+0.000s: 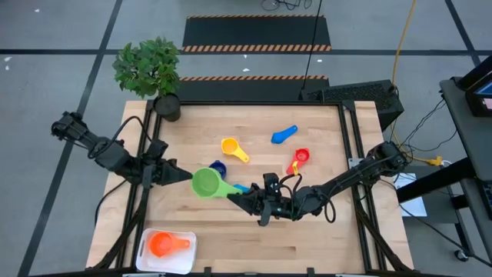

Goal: Nest measuring cups in basket
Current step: Stack the green measuring cup on top of the orange measuring cup in the white bin

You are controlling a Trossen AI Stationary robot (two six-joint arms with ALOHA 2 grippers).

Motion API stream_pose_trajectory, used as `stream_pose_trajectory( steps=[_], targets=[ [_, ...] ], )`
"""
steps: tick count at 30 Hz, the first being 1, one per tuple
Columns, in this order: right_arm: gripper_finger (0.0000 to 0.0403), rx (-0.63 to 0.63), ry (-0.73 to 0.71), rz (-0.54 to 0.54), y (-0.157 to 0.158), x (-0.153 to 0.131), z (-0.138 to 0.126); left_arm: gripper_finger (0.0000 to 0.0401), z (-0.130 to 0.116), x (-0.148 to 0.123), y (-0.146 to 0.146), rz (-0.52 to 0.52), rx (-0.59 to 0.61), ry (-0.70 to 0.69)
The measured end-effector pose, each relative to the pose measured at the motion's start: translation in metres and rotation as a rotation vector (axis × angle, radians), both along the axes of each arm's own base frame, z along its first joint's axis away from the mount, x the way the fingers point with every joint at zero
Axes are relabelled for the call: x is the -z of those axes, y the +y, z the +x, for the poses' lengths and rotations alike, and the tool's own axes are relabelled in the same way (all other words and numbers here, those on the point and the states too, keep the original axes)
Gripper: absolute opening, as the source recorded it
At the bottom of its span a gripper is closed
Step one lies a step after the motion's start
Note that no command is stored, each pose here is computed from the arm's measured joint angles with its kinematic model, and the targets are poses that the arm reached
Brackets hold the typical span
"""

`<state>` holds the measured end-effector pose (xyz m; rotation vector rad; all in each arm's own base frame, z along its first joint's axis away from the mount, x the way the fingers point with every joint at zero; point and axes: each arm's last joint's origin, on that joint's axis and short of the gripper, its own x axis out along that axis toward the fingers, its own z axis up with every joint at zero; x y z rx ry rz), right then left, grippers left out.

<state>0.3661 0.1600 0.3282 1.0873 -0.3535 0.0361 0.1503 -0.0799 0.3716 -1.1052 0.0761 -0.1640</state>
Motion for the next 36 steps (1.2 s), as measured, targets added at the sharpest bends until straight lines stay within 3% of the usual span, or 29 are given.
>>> stream_pose_trajectory(
  steps=[2, 9, 19, 23, 28, 36],
  targets=[
    [0.0000, -0.002, 0.002, -0.002, 0.000, 0.000, 0.000, 0.0014, 0.000, 0.000, 0.000, 0.015, 0.028, -0.004],
    [0.0030, 0.008, 0.007, -0.023, 0.000, 0.000, 0.000, 0.0008, -0.002, -0.001, 0.000, 0.029, 0.107, -0.010],
    [0.0172, -0.045, 0.065, 0.026, 0.013, 0.007, -0.003, 0.0006, -0.033, 0.003, 0.005, 0.017, 0.193, 0.072],
    [0.0210, -0.047, 0.091, 0.044, 0.017, 0.010, -0.005, 0.0004, -0.046, 0.012, 0.003, 0.017, 0.230, 0.176],
    [0.0226, -0.004, 0.108, 0.051, 0.022, 0.010, -0.009, 0.0007, -0.056, 0.027, -0.006, 0.035, 0.281, 0.335],
    [0.0223, 0.014, 0.117, 0.045, 0.023, 0.011, -0.010, 0.0007, -0.070, 0.031, -0.033, -0.017, 0.319, 0.356]
  ],
)
